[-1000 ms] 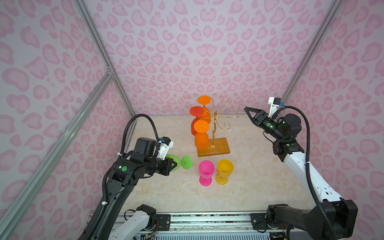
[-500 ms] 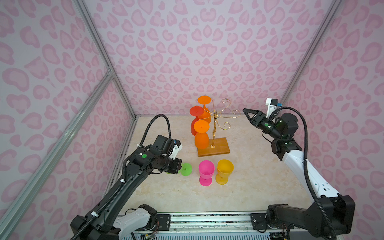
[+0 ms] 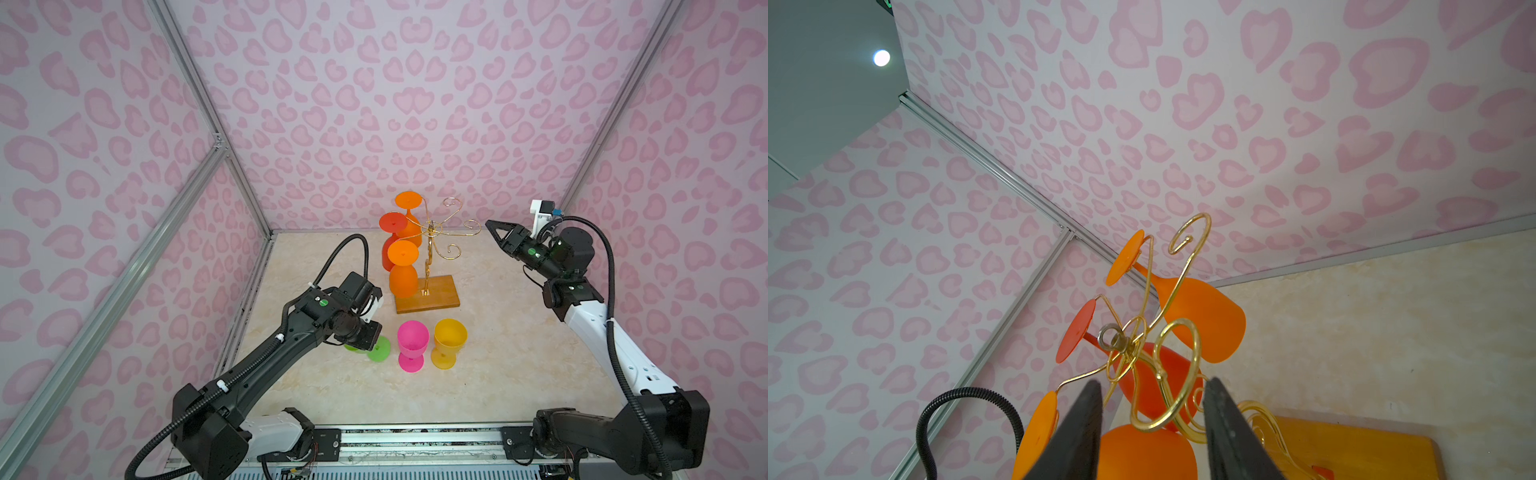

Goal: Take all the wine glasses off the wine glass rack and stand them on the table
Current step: 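Lower the green glass upright onto the table beside the magenta glass with the left gripper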

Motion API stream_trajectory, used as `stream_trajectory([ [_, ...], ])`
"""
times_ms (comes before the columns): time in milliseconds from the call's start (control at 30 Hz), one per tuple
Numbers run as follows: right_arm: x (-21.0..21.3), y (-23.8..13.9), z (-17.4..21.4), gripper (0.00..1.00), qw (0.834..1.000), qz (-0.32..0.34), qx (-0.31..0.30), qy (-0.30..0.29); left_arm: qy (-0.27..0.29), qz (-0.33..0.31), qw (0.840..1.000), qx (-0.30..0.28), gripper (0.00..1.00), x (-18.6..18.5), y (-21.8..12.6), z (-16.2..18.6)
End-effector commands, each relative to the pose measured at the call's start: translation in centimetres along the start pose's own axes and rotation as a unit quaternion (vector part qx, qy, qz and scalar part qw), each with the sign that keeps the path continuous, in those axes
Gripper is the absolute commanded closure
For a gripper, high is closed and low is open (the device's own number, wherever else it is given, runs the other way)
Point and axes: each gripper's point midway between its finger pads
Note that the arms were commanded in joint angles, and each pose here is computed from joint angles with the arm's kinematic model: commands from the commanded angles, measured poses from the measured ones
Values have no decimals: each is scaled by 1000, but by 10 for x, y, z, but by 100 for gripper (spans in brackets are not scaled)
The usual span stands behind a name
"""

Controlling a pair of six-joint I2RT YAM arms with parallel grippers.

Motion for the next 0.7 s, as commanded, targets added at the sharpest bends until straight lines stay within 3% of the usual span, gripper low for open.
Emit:
stream_trajectory([
  [0,1,-1,0,59,1000,-4,-2,-11,3,-9,1000,-9,98,-1,2,-9],
  [500,-2,0,1,59,1000,-1,2,-6,16,-22,999,25,98,-8,11,-7],
  [667,-3,1,1,59,1000,0,3,-5,18,-24,999,33,90,-10,13,-8],
])
Point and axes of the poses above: each gripper's point midway between its finger pads, its own y axis out along the fingers, its own x axis along the line the jaws close on, z = x × y, and after that the axes turned 6 degrees about y, right-handed
